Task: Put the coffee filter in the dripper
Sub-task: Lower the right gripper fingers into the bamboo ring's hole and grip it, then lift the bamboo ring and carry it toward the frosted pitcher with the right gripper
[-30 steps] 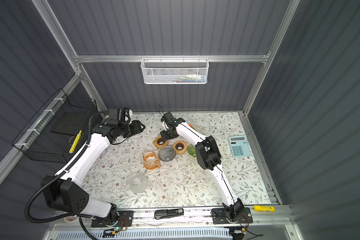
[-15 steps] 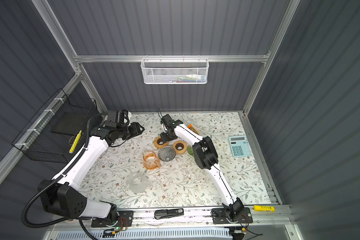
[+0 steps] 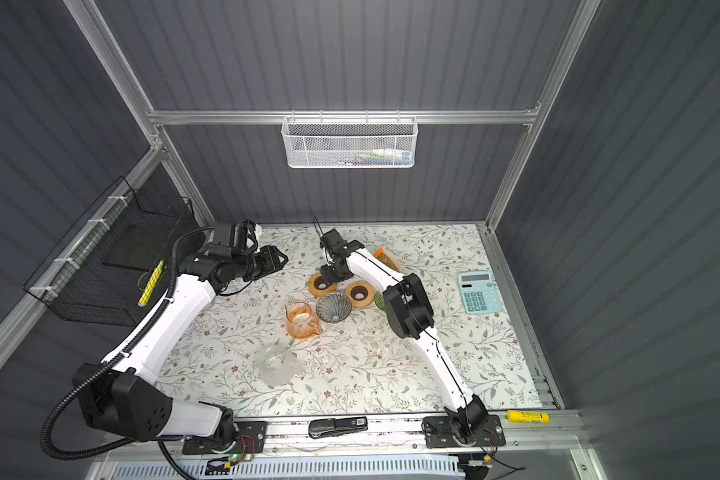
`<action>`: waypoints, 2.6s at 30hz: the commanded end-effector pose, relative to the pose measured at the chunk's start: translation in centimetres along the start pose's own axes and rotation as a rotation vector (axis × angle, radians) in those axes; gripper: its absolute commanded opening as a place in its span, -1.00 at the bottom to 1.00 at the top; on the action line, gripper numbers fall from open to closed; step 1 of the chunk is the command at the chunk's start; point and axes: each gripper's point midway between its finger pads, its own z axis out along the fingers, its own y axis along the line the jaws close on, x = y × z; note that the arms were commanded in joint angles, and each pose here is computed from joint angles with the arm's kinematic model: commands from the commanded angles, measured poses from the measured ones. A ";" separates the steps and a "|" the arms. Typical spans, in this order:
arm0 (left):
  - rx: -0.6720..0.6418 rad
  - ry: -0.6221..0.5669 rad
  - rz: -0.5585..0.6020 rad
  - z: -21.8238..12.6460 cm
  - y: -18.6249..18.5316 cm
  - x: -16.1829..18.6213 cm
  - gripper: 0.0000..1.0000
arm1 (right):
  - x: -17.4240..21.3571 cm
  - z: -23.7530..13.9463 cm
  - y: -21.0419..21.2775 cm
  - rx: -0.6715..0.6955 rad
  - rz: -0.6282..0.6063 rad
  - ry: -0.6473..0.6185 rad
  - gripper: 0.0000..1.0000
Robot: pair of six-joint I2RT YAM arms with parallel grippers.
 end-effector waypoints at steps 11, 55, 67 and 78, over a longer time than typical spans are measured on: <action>-0.027 -0.005 0.009 -0.8 0.7 0.2 0.10 | 0.8 1.2 0.6 0.019 -0.026 0.031 0.07; -0.136 -0.100 0.051 -5.0 1.5 -1.6 0.11 | -5.5 -13.1 2.7 -0.031 -0.026 -0.200 -0.55; -0.263 -0.135 0.018 -6.3 5.2 -3.4 0.09 | -1.8 -17.8 5.4 -0.077 -0.056 -0.157 -0.57; -0.255 -0.137 -0.090 -5.9 8.7 -3.0 0.08 | 4.4 -19.8 13.4 -0.180 -0.182 -0.046 -0.58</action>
